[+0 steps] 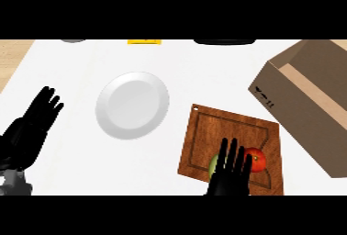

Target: Pick the lemon from the cutting board and place it in the cardboard box

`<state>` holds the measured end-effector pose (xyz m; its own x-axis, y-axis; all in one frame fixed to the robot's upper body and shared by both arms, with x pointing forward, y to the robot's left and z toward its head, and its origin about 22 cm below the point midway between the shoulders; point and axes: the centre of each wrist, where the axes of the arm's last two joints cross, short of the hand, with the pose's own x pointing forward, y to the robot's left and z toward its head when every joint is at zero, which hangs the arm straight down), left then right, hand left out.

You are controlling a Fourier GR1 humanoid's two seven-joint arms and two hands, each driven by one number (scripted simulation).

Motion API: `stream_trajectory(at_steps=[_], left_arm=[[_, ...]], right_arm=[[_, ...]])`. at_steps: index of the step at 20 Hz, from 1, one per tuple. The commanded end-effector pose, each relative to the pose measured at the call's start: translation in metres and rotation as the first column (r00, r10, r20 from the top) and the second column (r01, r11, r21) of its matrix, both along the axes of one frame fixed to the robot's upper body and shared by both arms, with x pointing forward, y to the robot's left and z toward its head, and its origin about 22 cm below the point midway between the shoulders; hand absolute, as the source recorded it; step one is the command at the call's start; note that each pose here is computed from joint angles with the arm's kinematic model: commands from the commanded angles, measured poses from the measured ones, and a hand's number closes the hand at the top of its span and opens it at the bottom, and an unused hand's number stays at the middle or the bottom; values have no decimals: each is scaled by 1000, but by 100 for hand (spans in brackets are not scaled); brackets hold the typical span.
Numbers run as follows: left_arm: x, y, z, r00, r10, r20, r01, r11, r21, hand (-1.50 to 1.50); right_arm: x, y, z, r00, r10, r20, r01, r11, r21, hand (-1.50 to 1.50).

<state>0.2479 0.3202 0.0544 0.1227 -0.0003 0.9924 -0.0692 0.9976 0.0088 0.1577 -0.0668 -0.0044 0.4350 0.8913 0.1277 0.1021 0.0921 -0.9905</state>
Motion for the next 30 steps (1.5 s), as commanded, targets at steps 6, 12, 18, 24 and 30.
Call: stream_trajectory(at_steps=[6, 12, 18, 24, 30], left_arm=[[-11, -6, -4, 1000, 3, -6, -3, 1000, -7, 0], [-1, 6, 1, 1000, -1, -6, 1, 1000, -4, 0], [-10, -6, -8, 1000, -4, 2, 4, 1000, 0, 0], [-5, -5, 4, 1000, -1, -1, 1, 1000, 6, 0], [1, 1, 12, 1000, -15, 10, 15, 1000, 8, 0]], right_arm=[[9, -3, -14, 981, -186, -46, 188, 982, 29, -150], [25, 0, -11, 982, -187, -30, 188, 981, 36, -150], [25, 7, -5, 993, -104, 49, 104, 994, -10, 150], [33, -14, -33, 993, -99, 56, 102, 994, -42, 150], [63, -28, -5, 948, 252, -196, -230, 965, 126, 150]])
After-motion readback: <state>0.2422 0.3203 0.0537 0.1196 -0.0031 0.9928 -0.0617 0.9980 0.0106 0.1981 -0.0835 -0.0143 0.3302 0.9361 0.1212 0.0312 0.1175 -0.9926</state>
